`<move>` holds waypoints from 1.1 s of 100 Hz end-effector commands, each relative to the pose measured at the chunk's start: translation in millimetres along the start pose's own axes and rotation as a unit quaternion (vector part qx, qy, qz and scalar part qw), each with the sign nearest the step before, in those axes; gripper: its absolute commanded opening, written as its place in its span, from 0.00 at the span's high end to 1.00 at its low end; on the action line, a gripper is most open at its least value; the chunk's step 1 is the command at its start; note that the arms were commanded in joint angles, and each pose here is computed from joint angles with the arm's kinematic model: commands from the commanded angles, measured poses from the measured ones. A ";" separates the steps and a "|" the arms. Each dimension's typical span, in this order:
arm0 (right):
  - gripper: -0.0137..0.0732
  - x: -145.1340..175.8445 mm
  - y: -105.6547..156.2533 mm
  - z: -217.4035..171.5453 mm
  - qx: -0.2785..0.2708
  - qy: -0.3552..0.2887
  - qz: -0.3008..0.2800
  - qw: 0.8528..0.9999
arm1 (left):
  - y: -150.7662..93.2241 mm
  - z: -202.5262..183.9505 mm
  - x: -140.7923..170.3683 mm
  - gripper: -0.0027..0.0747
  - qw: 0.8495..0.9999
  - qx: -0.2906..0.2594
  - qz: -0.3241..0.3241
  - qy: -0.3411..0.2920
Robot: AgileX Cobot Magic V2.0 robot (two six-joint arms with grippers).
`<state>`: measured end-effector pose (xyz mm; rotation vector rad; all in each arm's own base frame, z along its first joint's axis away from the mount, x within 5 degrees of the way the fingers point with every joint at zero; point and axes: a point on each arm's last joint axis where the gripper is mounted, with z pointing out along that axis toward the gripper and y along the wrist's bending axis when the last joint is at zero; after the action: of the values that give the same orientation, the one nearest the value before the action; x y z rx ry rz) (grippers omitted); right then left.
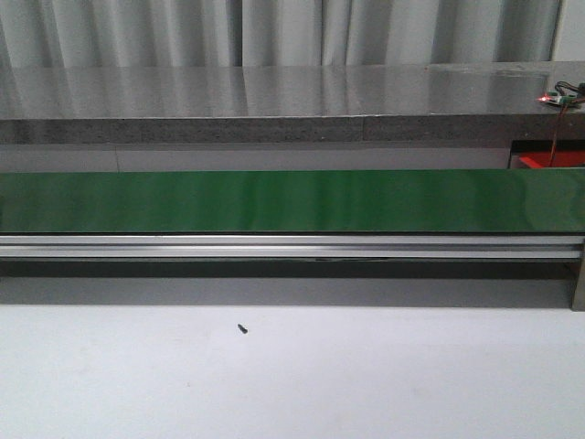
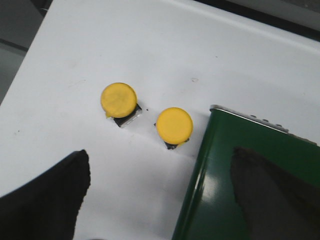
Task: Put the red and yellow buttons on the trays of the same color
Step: 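Set the red button on the green belt and open the left gripper, then grasp a yellow push-button from the table with the left gripper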
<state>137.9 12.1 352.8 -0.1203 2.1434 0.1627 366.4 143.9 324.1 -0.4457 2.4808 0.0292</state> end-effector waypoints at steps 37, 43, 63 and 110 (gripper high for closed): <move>0.92 -12.2 0.6 -6.8 0.003 -0.045 0.000 0.999 | 28.1 28.1 -18.8 0.24 0.994 -0.016 -0.097 -0.037; 0.92 -12.2 0.6 -6.8 0.003 -0.045 0.000 0.999 | 28.7 36.6 -20.8 0.24 0.994 -0.012 -0.105 -0.032; 0.92 -12.2 0.6 -6.8 0.003 -0.045 0.000 0.999 | 31.0 61.2 -27.2 0.24 0.992 -0.004 -0.122 -0.017; 0.92 -12.2 0.6 -6.8 0.003 -0.045 0.000 0.999 | 38.8 113.2 -21.9 0.30 0.991 -0.005 -0.134 -0.001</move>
<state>137.9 12.1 352.8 -0.1203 2.1434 0.1627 431.9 198.5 206.1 -0.7933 2.5419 -0.0822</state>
